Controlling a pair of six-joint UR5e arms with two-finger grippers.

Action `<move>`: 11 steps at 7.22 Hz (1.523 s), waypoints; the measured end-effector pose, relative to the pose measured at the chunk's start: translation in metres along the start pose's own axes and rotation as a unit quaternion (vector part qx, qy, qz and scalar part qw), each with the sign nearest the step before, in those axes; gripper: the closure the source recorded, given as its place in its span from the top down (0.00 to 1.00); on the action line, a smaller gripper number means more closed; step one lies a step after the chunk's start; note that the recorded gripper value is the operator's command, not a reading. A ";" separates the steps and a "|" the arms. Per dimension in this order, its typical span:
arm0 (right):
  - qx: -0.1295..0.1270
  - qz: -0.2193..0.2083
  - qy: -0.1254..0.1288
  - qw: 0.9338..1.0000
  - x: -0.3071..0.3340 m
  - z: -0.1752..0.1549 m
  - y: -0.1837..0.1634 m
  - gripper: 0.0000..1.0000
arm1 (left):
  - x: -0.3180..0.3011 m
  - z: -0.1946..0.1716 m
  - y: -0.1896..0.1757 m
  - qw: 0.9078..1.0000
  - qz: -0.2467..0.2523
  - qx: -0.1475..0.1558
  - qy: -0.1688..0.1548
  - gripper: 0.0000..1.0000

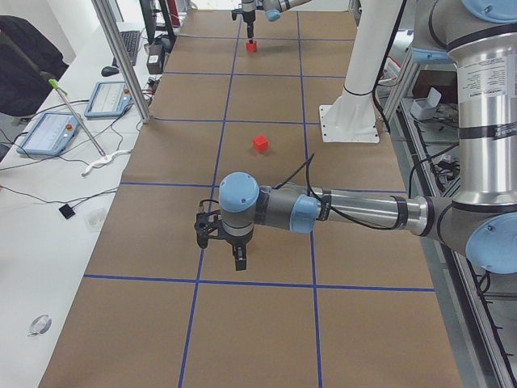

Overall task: Form red blocks into L shape at center
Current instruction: 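Lower the right gripper onto the red cube near it and grasp it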

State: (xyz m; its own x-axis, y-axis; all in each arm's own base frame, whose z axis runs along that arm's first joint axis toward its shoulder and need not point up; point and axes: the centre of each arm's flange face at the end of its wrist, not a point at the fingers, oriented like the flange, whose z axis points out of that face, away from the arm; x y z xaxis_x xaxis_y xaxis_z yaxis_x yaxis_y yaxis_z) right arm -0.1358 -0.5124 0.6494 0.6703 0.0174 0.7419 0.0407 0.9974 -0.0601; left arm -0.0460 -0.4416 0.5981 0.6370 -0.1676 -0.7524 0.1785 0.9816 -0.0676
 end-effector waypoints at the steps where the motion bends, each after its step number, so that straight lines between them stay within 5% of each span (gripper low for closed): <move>1: -0.002 0.000 0.001 1.000 0.000 0.002 0.000 0.99 | 0.000 0.000 0.000 1.000 0.000 0.000 0.000 1.00; 4: -0.012 0.000 0.004 1.000 -0.001 0.015 -0.004 0.99 | 0.000 0.000 0.000 1.000 -0.001 0.000 -0.001 1.00; 5: -0.016 0.002 0.005 1.000 -0.001 0.019 -0.007 0.86 | 0.000 0.000 0.000 1.000 0.000 0.000 -0.001 1.00; 7: -0.019 0.003 0.006 1.000 0.003 0.025 -0.009 0.00 | 0.001 -0.001 0.000 1.000 0.000 0.001 -0.001 1.00; 9: -0.020 0.005 0.005 1.000 0.005 0.027 -0.011 0.00 | 0.001 -0.002 0.000 1.000 0.001 0.002 -0.001 1.00; 11: -0.012 -0.012 -0.038 0.999 -0.033 -0.005 -0.018 0.00 | 0.002 -0.002 0.000 1.000 0.001 0.002 -0.001 1.00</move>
State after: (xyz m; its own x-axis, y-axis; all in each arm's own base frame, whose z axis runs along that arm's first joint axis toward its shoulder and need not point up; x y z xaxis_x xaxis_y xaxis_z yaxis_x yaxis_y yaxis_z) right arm -0.1551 -0.5313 0.6227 0.6111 -0.0002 0.7915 0.0736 0.9957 -0.0566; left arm -0.0464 -0.4415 0.5957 0.6388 -0.1668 -0.7511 0.1805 0.9815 -0.0644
